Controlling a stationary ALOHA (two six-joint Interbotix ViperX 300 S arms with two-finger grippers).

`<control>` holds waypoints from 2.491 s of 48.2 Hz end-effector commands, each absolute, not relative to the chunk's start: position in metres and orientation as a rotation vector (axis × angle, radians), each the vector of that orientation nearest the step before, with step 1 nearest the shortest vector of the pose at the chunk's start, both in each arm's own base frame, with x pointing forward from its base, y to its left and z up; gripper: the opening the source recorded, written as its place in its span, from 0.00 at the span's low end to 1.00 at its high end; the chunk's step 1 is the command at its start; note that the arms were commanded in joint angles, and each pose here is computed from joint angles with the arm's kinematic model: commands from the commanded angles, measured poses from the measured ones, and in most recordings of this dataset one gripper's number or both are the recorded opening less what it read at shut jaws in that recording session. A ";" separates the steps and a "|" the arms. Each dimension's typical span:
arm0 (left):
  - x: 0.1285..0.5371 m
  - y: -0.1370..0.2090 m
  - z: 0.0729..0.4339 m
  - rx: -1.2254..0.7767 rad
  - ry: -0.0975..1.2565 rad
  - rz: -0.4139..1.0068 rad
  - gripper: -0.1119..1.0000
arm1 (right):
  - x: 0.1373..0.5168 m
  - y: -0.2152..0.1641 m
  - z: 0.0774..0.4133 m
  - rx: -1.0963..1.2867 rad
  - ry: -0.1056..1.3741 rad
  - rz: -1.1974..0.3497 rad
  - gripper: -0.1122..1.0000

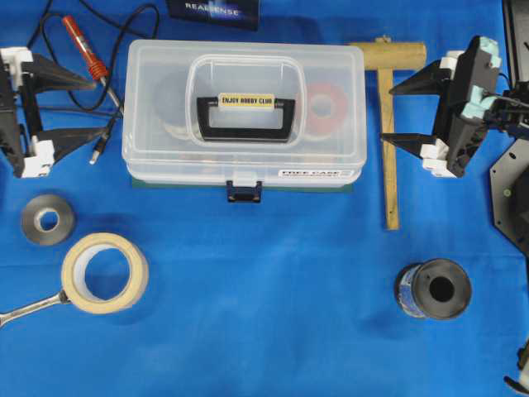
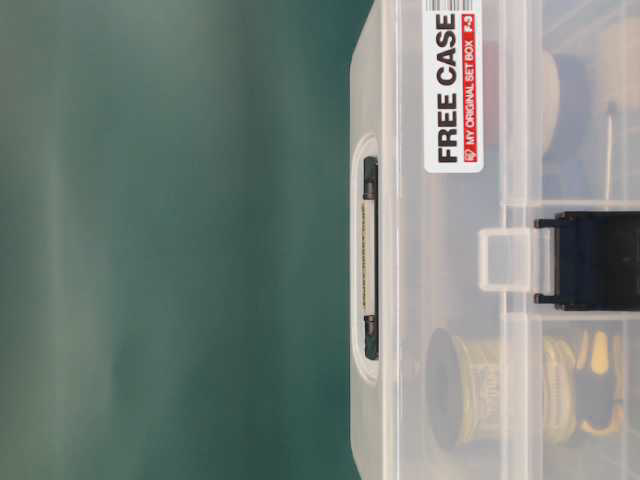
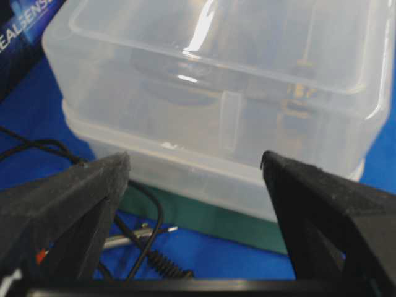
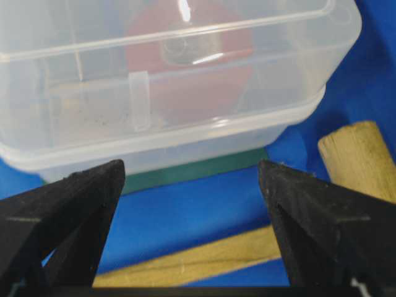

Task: Open the tool box with both arms.
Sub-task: 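Grip the lid edges with both grippers and start lifting upward, then lift and swing the lid back away from the front with both grippers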

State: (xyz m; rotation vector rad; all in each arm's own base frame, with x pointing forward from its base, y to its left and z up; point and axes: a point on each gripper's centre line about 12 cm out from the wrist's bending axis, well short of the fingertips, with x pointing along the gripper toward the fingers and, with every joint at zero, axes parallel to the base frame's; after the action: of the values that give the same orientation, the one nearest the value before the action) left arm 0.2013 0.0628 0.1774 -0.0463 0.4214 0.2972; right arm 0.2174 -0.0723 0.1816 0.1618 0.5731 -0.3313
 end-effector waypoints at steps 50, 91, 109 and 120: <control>0.241 0.063 0.197 -0.021 0.339 0.256 0.92 | 0.263 -0.074 0.216 0.125 0.412 -0.290 0.87; 0.225 0.082 0.236 0.096 0.165 0.346 0.92 | 0.252 -0.080 0.255 0.076 0.263 -0.314 0.87; 0.225 0.091 0.241 0.104 0.132 0.384 0.92 | 0.252 -0.089 0.264 0.055 0.242 -0.343 0.87; 0.227 0.104 0.239 0.100 0.141 0.429 0.92 | 0.247 -0.104 0.265 0.062 0.240 -0.401 0.87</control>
State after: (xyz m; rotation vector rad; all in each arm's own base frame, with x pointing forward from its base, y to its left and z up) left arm 0.2128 0.0986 0.2163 0.0831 0.2119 0.4276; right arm 0.2339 -0.0980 0.2328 0.0783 0.3544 -0.3951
